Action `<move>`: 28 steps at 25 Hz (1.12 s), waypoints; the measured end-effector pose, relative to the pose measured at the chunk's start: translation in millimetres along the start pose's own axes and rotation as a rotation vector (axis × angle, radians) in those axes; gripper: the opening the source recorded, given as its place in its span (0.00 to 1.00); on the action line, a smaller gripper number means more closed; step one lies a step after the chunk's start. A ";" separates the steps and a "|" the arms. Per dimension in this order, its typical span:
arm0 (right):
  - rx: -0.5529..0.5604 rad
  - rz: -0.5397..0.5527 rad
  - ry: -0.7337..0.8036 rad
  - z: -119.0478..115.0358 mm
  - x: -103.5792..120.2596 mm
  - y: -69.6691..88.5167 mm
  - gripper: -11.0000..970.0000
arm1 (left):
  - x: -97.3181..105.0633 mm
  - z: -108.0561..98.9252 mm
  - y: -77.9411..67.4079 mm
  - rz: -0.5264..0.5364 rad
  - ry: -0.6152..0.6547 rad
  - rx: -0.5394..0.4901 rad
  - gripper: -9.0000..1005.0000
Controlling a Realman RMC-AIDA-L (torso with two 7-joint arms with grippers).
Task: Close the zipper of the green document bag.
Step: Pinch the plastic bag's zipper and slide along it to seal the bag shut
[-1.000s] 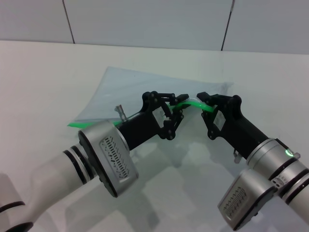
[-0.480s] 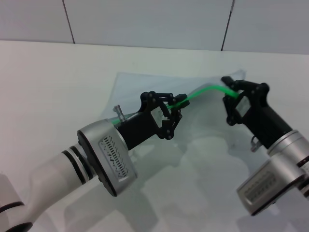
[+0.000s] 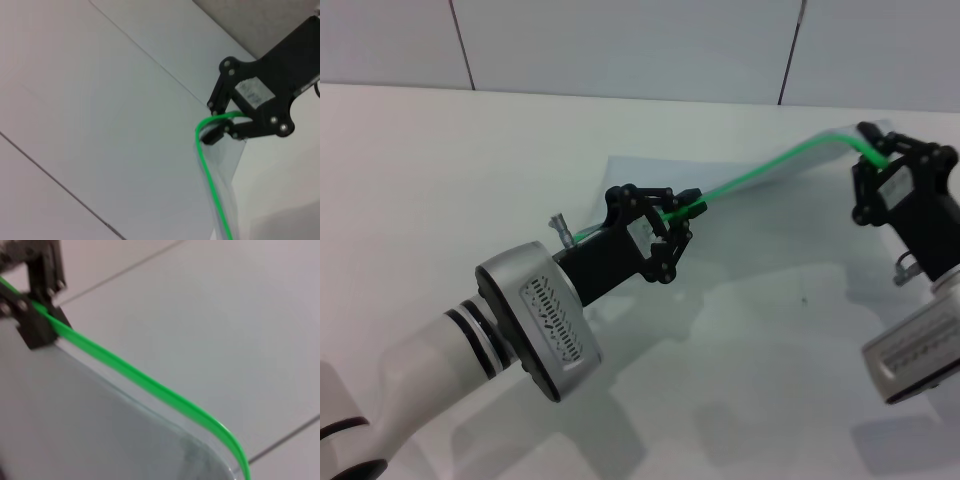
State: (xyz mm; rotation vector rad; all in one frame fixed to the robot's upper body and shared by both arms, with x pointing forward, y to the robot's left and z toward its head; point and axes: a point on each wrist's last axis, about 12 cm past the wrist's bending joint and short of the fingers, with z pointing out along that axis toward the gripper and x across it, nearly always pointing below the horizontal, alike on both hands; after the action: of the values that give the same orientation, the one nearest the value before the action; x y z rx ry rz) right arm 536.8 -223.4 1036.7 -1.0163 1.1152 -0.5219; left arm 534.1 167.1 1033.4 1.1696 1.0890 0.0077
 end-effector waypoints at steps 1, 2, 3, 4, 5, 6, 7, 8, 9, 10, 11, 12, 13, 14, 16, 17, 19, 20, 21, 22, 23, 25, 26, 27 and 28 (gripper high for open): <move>0.010 0.012 0.003 -0.6 2.3 -2.2 0.06 | 0.0 0.1 0.1 -0.001 0.001 -0.002 0.09; 0.025 0.026 0.004 -1.5 4.3 -4.8 0.07 | -0.2 0.2 0.0 -0.002 0.000 -0.002 0.09; 0.041 0.041 0.004 -2.7 6.0 -7.3 0.07 | -0.2 0.2 0.0 -0.002 0.000 -0.003 0.09; 0.055 0.054 0.005 -3.8 7.5 -9.5 0.07 | -0.2 0.2 0.0 -0.002 0.000 -0.003 0.09; 0.068 0.065 0.007 -4.5 8.7 -11.3 0.07 | -0.2 0.2 0.0 -0.002 0.000 -0.003 0.09; 0.078 0.075 0.013 -5.2 10.3 -13.0 0.07 | -0.2 0.0 -0.2 -0.002 0.000 -0.003 0.09; 0.093 0.082 0.023 -5.5 12.3 -15.1 0.07 | -0.1 -0.2 -0.3 -0.003 0.001 -0.004 0.09; 0.103 0.086 0.032 -5.8 13.8 -16.5 0.07 | 0.1 -0.5 -0.3 -0.005 0.003 -0.006 0.09; 0.113 0.089 0.042 -6.1 15.3 -17.9 0.07 | 0.3 -0.8 -0.2 -0.007 0.005 -0.010 0.09; 0.124 0.092 0.051 -6.8 16.7 -19.2 0.07 | 0.6 -1.1 0.1 -0.009 0.007 -0.014 0.09; 0.134 0.094 0.059 -7.7 18.2 -20.4 0.07 | 0.9 -1.2 0.5 -0.010 0.009 -0.018 0.09; 0.141 0.096 0.064 -8.3 19.1 -21.3 0.07 | 1.1 -1.3 0.8 -0.011 0.011 -0.021 0.09; 0.148 0.097 0.070 -8.9 20.1 -22.1 0.07 | 1.4 -1.7 1.0 -0.013 0.013 -0.025 0.09; 0.154 0.099 0.075 -9.2 21.0 -23.0 0.07 | 1.6 -2.0 1.3 -0.013 0.013 -0.027 0.09; 0.166 0.099 0.087 -9.7 23.4 -25.0 0.07 | 2.0 -2.7 1.8 -0.013 0.014 -0.032 0.09; 0.172 0.098 0.094 -10.1 25.0 -26.1 0.07 | 2.0 -2.8 1.8 -0.013 0.014 -0.032 0.09; 0.180 0.097 0.102 -10.5 26.8 -27.7 0.07 | 2.1 -2.9 2.0 -0.013 0.013 -0.033 0.09; 0.185 0.097 0.103 -10.5 27.1 -28.4 0.07 | 2.1 -2.9 2.1 -0.013 0.014 -0.033 0.09; 0.189 0.097 0.103 -10.6 27.3 -29.0 0.07 | 2.4 -2.9 2.4 -0.013 0.015 -0.034 0.09; 0.196 0.097 0.101 -11.0 26.9 -29.7 0.07 | 2.7 -2.9 2.9 -0.014 0.017 -0.038 0.09; 0.196 0.097 0.101 -11.0 26.9 -29.7 0.07 | 2.7 -2.9 2.9 -0.014 0.017 -0.038 0.09; 0.203 0.097 0.100 -11.6 26.8 -30.2 0.07 | 2.7 -2.9 3.0 -0.014 0.018 -0.039 0.09; 0.205 0.097 0.100 -11.6 26.8 -30.3 0.07 | 2.6 -2.8 3.0 -0.013 0.017 -0.039 0.09; 0.206 0.097 0.101 -11.6 26.8 -30.4 0.07 | 2.5 -2.6 3.0 -0.013 0.017 -0.039 0.09; 0.206 0.097 0.101 -11.5 26.8 -30.4 0.07 | 2.4 -2.3 3.1 -0.013 0.016 -0.039 0.09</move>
State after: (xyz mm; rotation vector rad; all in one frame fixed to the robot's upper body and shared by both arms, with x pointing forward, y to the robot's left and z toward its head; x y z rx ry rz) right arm 540.7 -263.4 1049.2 -0.7600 1.1679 -0.6026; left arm 535.4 171.5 1034.1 1.1291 1.1062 0.0286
